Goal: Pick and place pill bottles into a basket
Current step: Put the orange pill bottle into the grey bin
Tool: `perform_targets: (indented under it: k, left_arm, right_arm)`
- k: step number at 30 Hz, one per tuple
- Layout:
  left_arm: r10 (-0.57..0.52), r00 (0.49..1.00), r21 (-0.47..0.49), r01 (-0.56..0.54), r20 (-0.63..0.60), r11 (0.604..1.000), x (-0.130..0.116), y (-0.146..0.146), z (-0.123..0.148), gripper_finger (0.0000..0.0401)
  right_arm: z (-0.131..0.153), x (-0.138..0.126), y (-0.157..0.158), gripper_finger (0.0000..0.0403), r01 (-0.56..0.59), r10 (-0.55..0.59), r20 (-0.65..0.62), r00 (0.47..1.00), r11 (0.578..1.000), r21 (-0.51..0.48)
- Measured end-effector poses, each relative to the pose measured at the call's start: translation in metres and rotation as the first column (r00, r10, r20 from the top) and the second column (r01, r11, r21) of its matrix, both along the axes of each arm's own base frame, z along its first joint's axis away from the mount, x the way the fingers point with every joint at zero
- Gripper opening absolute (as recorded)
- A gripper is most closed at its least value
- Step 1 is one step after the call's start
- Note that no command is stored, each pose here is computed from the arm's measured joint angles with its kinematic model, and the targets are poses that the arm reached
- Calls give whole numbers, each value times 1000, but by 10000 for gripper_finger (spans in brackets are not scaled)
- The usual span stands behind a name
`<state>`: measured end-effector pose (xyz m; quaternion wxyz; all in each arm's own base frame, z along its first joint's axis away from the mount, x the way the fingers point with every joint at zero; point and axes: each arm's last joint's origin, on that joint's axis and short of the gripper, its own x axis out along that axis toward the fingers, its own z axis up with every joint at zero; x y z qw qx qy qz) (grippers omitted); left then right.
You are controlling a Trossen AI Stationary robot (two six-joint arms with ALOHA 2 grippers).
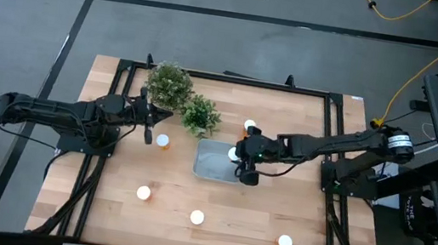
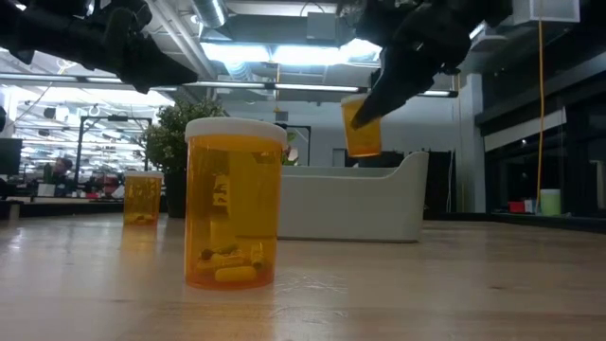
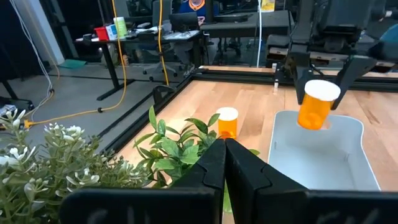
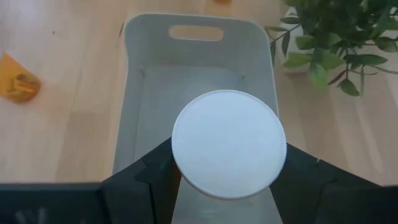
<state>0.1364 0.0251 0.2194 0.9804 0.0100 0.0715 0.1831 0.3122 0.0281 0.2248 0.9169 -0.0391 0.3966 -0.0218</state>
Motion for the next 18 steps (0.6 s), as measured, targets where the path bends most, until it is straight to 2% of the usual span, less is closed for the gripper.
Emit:
perform_targets:
  k: [11, 18]
  left_arm:
    - [0, 1000, 0, 0, 0, 1000, 0, 0, 0, 6]
    - [1, 1000, 0, -1, 0, 1000, 0, 0, 0, 6]
  right_arm:
    - [-18, 8, 0, 207, 43, -43, -44, 998, 999, 16]
    - [-37, 1, -1, 207, 75, -75, -4, 997, 997, -2]
